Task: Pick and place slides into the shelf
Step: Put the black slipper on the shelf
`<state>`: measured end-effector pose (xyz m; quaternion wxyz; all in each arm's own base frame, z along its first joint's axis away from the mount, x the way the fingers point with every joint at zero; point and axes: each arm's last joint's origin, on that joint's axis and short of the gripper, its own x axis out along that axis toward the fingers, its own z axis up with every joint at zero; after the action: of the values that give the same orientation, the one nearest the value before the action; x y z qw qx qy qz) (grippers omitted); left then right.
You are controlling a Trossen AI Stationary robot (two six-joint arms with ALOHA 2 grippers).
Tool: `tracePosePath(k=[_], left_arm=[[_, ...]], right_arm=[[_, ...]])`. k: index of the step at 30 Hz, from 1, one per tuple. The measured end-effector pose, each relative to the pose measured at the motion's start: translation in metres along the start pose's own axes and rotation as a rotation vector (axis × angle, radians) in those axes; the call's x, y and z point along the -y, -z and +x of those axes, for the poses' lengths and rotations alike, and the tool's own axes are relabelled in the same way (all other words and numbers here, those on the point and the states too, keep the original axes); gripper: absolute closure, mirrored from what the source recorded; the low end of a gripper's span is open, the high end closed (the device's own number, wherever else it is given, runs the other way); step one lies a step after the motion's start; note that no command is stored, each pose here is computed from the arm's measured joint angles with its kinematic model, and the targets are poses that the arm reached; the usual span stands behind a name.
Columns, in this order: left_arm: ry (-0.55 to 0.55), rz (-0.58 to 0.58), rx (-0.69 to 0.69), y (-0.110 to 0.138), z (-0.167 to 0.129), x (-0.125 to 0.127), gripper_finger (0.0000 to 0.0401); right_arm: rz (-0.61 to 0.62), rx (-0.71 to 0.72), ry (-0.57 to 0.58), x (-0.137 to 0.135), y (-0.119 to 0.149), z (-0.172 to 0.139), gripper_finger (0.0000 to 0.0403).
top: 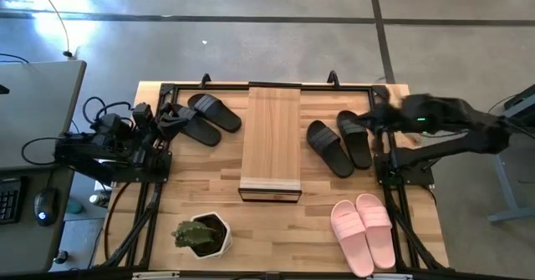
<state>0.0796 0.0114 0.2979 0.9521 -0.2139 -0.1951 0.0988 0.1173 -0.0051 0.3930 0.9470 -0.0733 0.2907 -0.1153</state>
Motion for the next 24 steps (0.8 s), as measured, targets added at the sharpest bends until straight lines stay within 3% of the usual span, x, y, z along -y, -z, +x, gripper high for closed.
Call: tracePosePath(k=[4, 9, 17, 24], left_arm=[[-0.029, 0.004, -0.029, 0.003, 0.0, -0.002, 0.0398], [-0.058, 0.013, -0.094, 0.01, -0.001, -0.005, 0.0398], [-0.132, 0.161, -0.242, 0.025, 0.001, -0.012, 0.0398], [-0.193, 0.251, -0.377, 0.043, 0.016, -0.017, 0.0398]], right_arm=[[-0.16, -0.281, -0.009, -0.007, -0.008, 0.026, 0.0394], [-0.246, -0.531, 0.002, -0.016, 0.002, 0.06, 0.0341], [-0.291, -0.617, 0.07, -0.03, 0.035, 0.107, 0.0242], [-0.369, -0.628, 0.044, -0.043, 0.084, 0.143, 0.0231]])
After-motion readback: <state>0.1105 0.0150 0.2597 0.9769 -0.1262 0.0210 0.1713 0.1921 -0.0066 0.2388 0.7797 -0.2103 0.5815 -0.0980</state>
